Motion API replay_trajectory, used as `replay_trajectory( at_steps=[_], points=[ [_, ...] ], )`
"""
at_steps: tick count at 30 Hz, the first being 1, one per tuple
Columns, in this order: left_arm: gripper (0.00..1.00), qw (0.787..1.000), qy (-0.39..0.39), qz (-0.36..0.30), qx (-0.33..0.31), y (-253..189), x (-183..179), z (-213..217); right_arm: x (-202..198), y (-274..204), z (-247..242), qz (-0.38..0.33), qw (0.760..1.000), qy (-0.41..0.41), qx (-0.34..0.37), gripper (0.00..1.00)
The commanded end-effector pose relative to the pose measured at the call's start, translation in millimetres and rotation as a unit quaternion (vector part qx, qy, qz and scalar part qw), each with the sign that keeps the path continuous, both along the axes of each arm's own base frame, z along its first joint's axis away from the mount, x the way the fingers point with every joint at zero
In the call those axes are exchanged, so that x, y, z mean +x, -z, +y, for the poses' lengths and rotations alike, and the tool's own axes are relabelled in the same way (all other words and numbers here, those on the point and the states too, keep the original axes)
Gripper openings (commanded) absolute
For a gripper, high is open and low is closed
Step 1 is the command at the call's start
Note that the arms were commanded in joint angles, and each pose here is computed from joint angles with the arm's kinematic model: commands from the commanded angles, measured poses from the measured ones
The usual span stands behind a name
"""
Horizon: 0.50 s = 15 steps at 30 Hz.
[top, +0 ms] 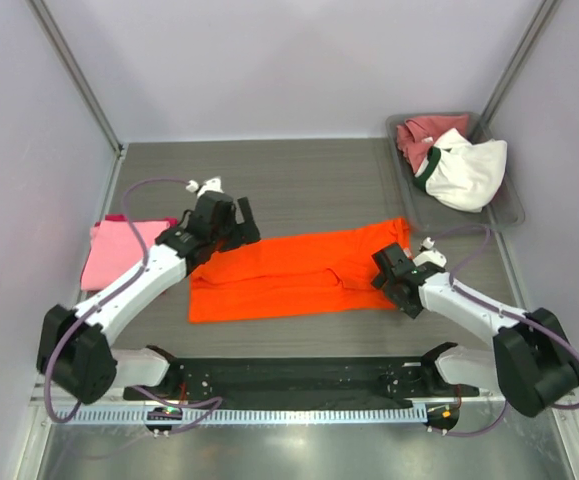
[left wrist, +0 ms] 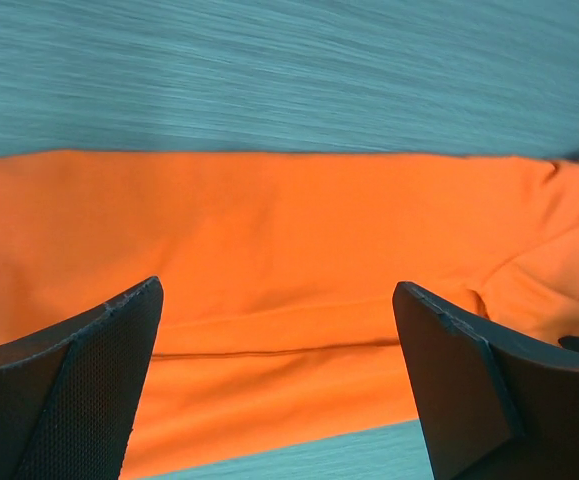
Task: Fold and stack the t-shirts
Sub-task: Fold the tshirt
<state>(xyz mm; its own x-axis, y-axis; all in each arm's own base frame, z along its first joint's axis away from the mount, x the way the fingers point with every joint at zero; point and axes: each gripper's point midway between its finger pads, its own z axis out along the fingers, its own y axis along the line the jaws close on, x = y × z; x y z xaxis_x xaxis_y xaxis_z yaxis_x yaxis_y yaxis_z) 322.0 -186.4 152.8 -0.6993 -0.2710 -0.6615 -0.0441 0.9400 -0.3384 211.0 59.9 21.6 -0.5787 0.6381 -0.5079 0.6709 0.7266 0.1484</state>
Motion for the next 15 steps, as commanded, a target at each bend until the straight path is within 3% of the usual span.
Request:
replay_trajectory(
  at_steps=[1, 7, 14, 15],
  points=[
    [0.98, 0.998, -0.037, -0.035, -0.024, -17, -6, 27, 27, 3, 8, -0.02, 1.0, 0.012, -0.006, 0.85],
    [0.98, 0.996, -0.081, -0.031, -0.037, -9, -22, 70, 61, 17, 24, -0.011, 1.0, -0.009, -0.02, 0.79],
    [0.98, 0.993, -0.104, -0.019, -0.044, 8, -36, 85, 152, 0, 71, -0.035, 0.996, -0.08, -0.016, 0.75],
    [0.97, 0.993, -0.108, -0.017, -0.043, 16, -39, 87, 161, 15, 73, -0.016, 0.995, -0.092, -0.023, 0.74]
  ],
)
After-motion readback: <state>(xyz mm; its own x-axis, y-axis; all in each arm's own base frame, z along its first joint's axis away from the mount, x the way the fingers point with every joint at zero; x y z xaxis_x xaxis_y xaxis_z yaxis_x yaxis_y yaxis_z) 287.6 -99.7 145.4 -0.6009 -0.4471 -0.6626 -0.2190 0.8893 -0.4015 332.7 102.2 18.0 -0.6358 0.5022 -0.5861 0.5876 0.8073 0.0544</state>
